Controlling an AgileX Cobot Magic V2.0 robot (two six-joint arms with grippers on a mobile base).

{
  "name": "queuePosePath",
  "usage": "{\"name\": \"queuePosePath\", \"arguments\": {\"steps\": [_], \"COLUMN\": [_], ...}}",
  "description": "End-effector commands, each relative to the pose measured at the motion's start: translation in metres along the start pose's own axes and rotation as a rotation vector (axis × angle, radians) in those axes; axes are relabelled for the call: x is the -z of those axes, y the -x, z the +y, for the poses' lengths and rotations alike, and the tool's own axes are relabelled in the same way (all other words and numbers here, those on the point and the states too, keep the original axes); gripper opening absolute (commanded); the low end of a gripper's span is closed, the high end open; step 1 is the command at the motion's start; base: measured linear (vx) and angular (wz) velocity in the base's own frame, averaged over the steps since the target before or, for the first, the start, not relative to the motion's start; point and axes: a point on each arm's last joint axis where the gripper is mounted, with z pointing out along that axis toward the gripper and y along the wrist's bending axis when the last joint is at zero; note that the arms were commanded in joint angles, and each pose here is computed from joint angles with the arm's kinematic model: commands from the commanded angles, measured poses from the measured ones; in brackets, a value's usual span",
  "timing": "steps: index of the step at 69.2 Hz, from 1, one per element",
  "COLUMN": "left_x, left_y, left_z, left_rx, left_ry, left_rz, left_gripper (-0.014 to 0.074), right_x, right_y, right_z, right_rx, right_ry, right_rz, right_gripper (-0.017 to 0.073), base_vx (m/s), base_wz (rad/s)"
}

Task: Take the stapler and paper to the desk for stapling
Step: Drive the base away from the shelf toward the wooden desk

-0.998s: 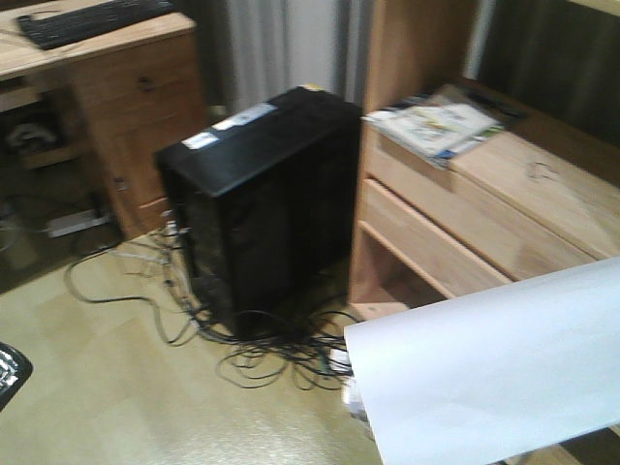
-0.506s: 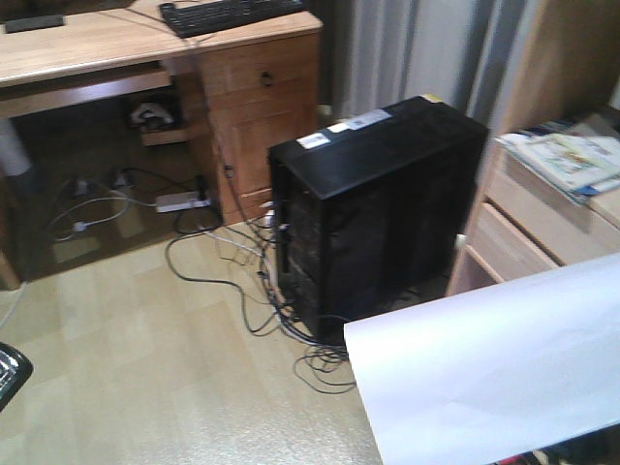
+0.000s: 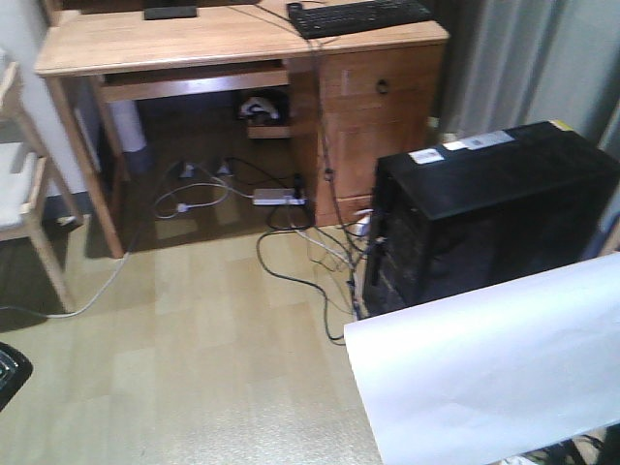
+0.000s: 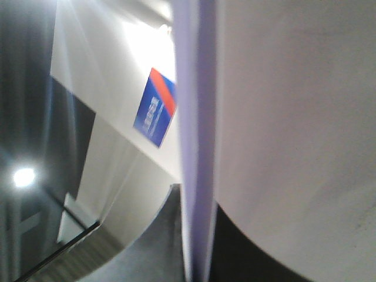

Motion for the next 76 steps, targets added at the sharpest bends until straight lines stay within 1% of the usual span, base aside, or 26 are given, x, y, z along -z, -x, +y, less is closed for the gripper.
{"name": "queuePosePath", "arguments": {"steps": [1, 45, 76], "left_x": [0.0043, 0.0043, 0.0043], "left_y": [0.0196, 0.0196, 0.0196], "left_z": [-0.0003, -0.0003, -0.0003], "left_rx": [0.003, 0.003, 0.003], "left_ry": [-0.008, -0.008, -0.008], "left_rz": [-0.143, -0.143, -0.143], "left_gripper": [-0.0006, -0.0006, -0.0006], "right_x": [-0.0039, -0.0039, -0.0039], "right_y": [0.0048, 0.0048, 0.0048], "right_z": [0.0107, 0.0106, 0.0106], "right_rx": [0.018, 0.018, 0.018], "right_ry": [0.075, 0.074, 0.074], "right_rz": [-0.024, -0.024, -0.024], "right_gripper": [-0.0002, -0.0002, -0.0002], "base_vx": [0.08, 0.09, 0.11], "base_wz": [0.45, 0.37, 0.1]}}
